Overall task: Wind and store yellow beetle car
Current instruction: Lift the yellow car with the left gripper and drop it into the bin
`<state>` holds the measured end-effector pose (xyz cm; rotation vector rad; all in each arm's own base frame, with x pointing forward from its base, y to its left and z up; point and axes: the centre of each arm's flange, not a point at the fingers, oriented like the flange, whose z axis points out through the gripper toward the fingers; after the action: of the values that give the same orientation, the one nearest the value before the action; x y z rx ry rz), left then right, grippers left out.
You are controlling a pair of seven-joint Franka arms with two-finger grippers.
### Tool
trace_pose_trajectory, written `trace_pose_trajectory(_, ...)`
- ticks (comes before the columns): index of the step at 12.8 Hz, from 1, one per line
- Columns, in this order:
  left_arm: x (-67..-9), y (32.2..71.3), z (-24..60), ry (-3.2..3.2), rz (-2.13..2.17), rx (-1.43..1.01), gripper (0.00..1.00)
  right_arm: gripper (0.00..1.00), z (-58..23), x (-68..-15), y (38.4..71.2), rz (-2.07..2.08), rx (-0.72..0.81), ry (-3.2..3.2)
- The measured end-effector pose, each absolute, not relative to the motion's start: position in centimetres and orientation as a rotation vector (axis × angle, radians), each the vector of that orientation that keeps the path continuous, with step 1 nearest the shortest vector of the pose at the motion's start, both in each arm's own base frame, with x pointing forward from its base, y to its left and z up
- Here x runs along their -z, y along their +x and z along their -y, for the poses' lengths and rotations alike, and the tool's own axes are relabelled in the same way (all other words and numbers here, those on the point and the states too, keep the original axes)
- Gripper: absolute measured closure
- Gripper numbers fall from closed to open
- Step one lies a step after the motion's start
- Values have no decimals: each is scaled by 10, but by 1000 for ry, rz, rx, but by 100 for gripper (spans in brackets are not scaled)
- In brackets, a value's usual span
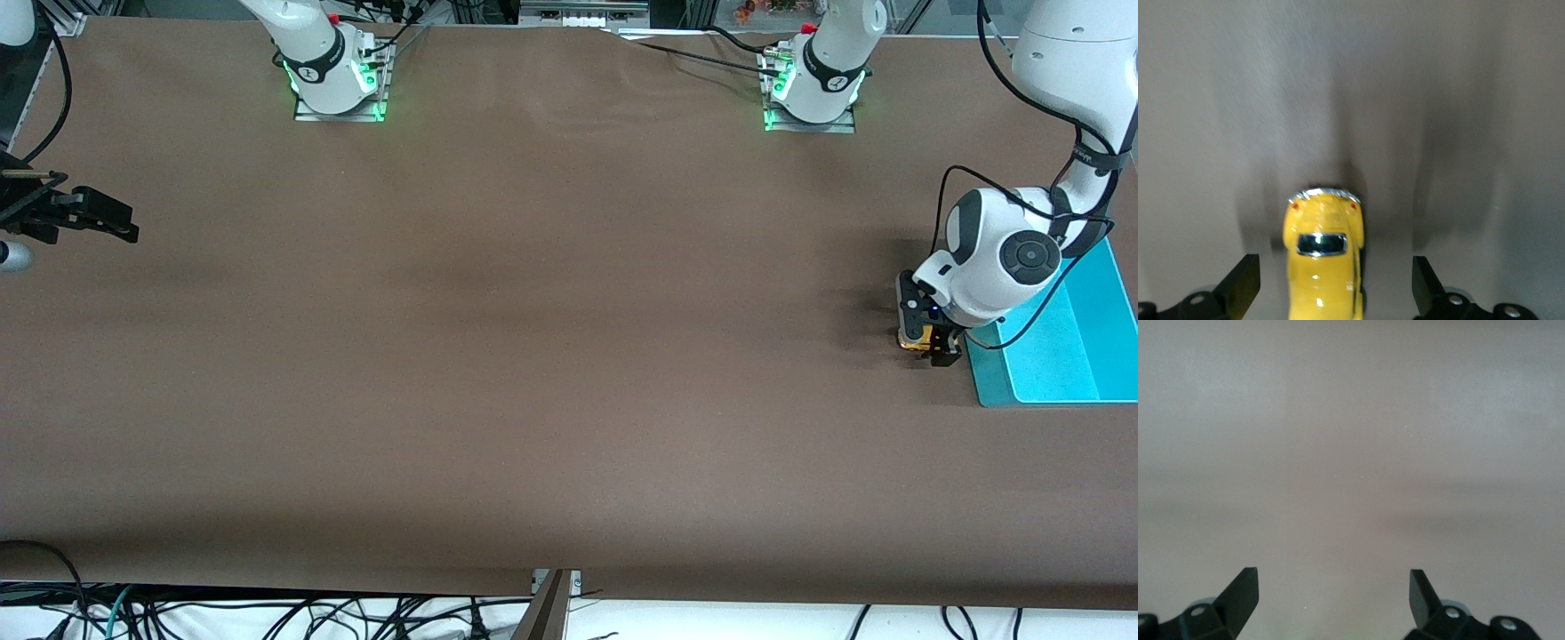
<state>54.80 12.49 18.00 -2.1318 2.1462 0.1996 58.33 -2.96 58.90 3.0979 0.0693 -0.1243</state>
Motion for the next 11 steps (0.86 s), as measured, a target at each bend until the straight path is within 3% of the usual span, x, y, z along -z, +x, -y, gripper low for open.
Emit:
trace_pose_trajectory(2, -172, 545, -134, -2147, -2135, -193, 5, 0, 30, -589, 583, -69, 124, 3098)
trace_pose_trajectory(6, -177, 552, -132, -2134, -2131, -173, 51, 0, 30, -589, 583, -69, 123, 3098)
trace_pose_trajectory(11, -253, 561, -112, -2319, -2140, -366, 54, 0, 30, -589, 583, -69, 123, 3098)
